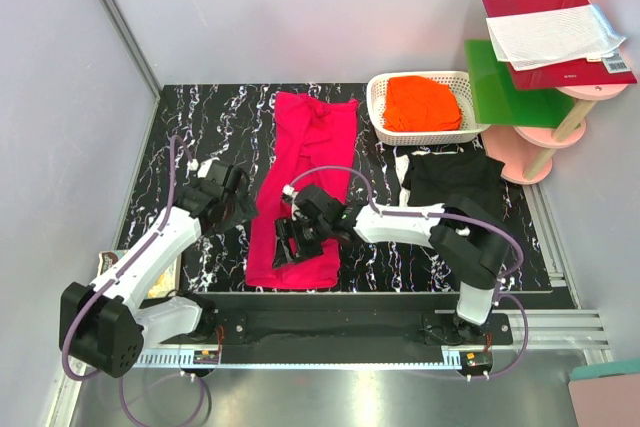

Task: Fold and stack the t-shirts
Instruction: Grab the bottom of the folded rectangular tshirt with both arms

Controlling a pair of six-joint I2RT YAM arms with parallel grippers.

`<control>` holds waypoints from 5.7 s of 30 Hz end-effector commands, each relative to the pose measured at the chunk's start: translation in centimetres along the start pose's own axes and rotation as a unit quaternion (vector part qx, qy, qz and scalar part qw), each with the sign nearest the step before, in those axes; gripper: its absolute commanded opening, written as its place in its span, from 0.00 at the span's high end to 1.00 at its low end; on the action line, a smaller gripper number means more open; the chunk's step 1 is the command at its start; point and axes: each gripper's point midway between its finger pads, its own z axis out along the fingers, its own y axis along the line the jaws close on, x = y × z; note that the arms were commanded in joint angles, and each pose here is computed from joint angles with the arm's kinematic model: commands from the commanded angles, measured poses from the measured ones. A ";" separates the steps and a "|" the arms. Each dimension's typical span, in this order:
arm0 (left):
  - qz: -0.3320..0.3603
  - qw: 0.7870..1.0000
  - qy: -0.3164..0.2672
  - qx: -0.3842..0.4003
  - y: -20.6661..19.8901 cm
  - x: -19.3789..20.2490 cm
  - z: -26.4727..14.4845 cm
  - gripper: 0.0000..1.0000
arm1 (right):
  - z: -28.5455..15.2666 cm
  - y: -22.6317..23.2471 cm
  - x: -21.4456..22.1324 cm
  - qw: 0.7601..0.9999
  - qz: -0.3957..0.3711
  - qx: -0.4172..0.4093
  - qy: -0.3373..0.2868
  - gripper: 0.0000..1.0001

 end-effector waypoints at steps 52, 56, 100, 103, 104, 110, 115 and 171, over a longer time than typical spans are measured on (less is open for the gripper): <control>0.012 0.997 0.048 -0.060 1.9 2.3 4.0 0.14 | -0.7 -2.5 5.8 0.993 0.064 0.097 0.018 1.00; 0.013 0.997 0.053 -0.057 1.8 2.6 4.0 0.14 | -0.3 -2.2 5.4 0.994 0.055 0.095 0.018 0.83; -0.015 0.985 0.155 0.072 0.9 15.2 2.1 0.26 | -8.3 -9.2 7.6 0.957 0.139 0.170 -0.190 0.34; 0.005 0.987 0.155 0.049 1.6 14.7 1.2 0.24 | -8.7 -8.8 7.7 0.958 0.144 0.162 -0.188 0.35; 0.012 0.986 0.156 0.053 1.4 14.6 1.0 0.23 | -8.8 -8.7 7.7 0.958 0.145 0.161 -0.188 0.35; 0.025 0.983 0.176 0.040 1.7 15.8 1.4 0.23 | -10.1 -8.6 7.4 0.955 0.142 0.162 -0.205 0.35; 0.031 0.983 0.177 0.044 1.8 16.5 1.4 0.23 | -9.8 -9.0 6.7 0.952 0.135 0.175 -0.213 0.35; 0.053 0.979 0.168 0.100 -1.2 15.4 -0.8 1.00 | -9.1 -7.2 5.5 0.961 0.095 0.185 -0.183 1.00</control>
